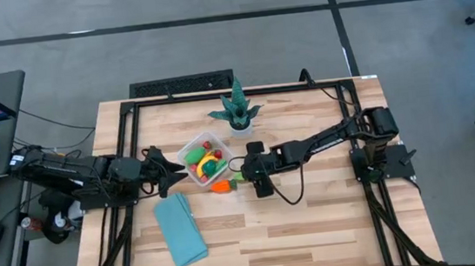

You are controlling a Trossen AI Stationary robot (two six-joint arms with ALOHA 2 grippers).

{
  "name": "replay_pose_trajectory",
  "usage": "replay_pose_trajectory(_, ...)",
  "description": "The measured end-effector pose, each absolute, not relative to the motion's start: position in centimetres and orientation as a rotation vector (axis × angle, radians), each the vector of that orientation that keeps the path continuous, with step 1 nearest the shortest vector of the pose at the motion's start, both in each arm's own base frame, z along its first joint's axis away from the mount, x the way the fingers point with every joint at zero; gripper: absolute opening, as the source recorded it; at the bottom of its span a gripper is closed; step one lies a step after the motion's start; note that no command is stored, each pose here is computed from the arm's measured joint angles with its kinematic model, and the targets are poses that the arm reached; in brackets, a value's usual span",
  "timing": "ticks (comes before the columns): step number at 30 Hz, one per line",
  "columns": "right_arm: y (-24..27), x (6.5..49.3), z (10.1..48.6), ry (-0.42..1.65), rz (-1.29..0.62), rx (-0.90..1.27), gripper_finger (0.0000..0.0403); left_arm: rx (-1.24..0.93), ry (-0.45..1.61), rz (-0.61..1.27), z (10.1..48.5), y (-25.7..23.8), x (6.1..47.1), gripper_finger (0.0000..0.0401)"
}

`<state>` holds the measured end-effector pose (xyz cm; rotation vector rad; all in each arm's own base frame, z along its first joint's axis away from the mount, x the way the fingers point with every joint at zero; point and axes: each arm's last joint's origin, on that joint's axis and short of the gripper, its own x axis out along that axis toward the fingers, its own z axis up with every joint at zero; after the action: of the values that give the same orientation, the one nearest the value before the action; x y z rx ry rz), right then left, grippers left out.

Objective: Pick and placing Produce into tupperware
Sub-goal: Put the green star fruit into the transparent container

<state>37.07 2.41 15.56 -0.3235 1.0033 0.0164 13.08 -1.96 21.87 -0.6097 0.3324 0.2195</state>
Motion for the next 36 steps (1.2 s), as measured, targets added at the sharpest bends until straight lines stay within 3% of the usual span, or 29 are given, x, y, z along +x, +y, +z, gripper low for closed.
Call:
replay_pose_trajectory(12,4.2,37.6,13.4,1.04,0.05,-0.355,0.0245,-0.609,0.333,0.221,21.9,-2.0,13.1,0.0178)
replay_pose_trajectory(19,3.9,37.7,13.5,1.031,-0.032,-0.31,0.0245,-0.609,0.335,0.222,21.8,-2.0,13.1,0.0178)
replay_pose_trajectory(36,4.2,37.9,13.7,0.997,-0.02,-0.251,0.0245,-0.61,0.335,0.223,21.8,-2.0,13.1,0.0178)
